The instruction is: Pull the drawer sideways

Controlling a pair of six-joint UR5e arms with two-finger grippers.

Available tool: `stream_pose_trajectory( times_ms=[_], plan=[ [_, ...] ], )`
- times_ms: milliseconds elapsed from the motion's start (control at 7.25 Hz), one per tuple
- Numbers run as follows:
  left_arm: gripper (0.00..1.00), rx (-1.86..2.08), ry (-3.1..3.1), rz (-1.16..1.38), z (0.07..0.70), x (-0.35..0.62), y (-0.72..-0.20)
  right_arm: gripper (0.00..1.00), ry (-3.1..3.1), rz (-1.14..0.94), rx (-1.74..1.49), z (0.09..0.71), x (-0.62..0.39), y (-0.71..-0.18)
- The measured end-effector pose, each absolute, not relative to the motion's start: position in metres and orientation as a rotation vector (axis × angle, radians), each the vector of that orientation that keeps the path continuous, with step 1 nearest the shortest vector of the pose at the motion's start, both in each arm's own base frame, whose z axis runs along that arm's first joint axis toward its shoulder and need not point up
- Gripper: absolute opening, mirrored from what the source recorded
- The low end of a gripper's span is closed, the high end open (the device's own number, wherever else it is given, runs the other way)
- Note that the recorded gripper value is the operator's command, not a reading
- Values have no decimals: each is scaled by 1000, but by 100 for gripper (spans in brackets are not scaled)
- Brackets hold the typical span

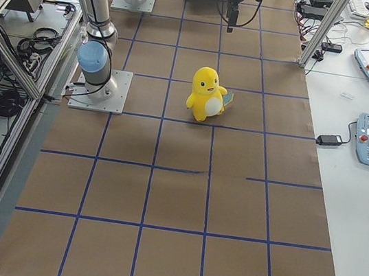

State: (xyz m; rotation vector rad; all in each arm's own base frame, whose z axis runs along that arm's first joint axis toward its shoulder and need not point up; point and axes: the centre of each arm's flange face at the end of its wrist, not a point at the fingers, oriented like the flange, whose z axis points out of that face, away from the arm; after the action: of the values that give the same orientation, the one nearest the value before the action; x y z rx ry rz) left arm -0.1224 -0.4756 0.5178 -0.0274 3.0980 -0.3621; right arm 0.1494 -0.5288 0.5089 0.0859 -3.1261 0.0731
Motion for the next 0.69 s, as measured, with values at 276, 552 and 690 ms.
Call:
stream_pose_trajectory(
  times_ms=[276, 552, 690],
  plan=[
    [100, -26, 3098, -369, 520, -122, -476, 100, -3126, 73, 86, 509, 149, -529],
    [100, 37, 3096, -341, 520, -121, -475, 100, -3126, 73, 86, 509, 149, -529],
    [100, 68, 3094, -329, 520, -120, -474, 100, -3126, 73, 86, 509, 149, -529]
  ],
)
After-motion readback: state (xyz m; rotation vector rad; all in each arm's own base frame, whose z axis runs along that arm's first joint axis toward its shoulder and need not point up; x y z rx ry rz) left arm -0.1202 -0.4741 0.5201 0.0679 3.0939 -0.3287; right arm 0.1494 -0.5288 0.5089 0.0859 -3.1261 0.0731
